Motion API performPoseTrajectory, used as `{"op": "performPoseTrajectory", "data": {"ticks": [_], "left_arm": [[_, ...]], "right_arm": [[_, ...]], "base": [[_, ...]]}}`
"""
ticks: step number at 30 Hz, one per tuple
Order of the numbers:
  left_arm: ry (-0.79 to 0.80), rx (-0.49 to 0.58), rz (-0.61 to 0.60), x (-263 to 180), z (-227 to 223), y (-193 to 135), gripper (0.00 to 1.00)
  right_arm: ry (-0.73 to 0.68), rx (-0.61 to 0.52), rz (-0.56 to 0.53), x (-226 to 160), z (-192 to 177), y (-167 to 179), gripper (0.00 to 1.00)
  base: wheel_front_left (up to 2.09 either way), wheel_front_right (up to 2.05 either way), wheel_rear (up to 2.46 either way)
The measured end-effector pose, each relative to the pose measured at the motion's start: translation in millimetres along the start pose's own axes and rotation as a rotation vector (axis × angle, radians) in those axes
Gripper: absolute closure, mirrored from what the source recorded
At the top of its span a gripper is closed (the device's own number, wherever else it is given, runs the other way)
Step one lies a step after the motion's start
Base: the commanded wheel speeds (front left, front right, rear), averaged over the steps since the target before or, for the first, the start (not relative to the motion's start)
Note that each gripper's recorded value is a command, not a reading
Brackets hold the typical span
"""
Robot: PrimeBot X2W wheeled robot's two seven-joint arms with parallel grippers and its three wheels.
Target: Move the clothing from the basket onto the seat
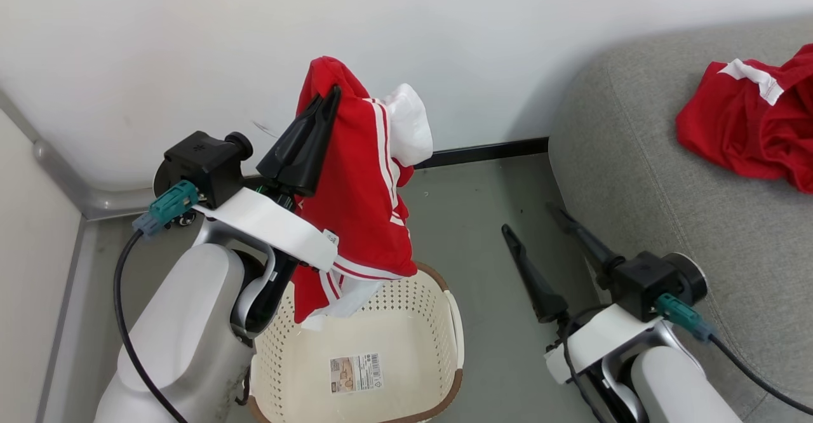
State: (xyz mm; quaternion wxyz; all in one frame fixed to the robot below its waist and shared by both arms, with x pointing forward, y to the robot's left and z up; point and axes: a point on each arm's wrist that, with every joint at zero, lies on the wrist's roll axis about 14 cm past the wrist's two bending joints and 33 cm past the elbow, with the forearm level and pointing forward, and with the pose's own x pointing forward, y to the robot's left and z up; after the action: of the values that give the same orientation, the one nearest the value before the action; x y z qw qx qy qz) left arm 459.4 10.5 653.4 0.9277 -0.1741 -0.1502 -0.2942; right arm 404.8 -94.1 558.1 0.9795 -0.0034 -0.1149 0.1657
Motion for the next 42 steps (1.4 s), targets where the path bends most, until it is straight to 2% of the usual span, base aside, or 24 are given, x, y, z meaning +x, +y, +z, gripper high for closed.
{"op": "performPoseTrajectory", "data": {"ticks": [9,14,29,34,42], "left_arm": [[-0.035,-0.018,-0.036,6,19,-18,1.0],[-0.062,-0.015,-0.069,10,31,-32,1.0],[-0.073,-0.002,-0.174,15,44,-67,1.0],[-0.087,0.003,-0.201,17,50,-76,1.0],[-0.09,0.001,-0.219,17,52,-85,1.0]], "right_arm": [[0.02,0.027,0.091,-5,-4,31,0.0],[0.04,0.037,0.101,-11,-9,36,0.0],[-0.003,0.212,0.149,-11,7,61,0.0],[-0.019,0.276,0.196,-12,14,79,0.0],[-0.024,0.29,0.218,-14,18,80,0.0]], "base": [[0.0,0.0,0.0],[0.0,0.0,0.0],[0.0,0.0,0.0],[0.0,0.0,0.0],[0.0,0.0,0.0]]}}
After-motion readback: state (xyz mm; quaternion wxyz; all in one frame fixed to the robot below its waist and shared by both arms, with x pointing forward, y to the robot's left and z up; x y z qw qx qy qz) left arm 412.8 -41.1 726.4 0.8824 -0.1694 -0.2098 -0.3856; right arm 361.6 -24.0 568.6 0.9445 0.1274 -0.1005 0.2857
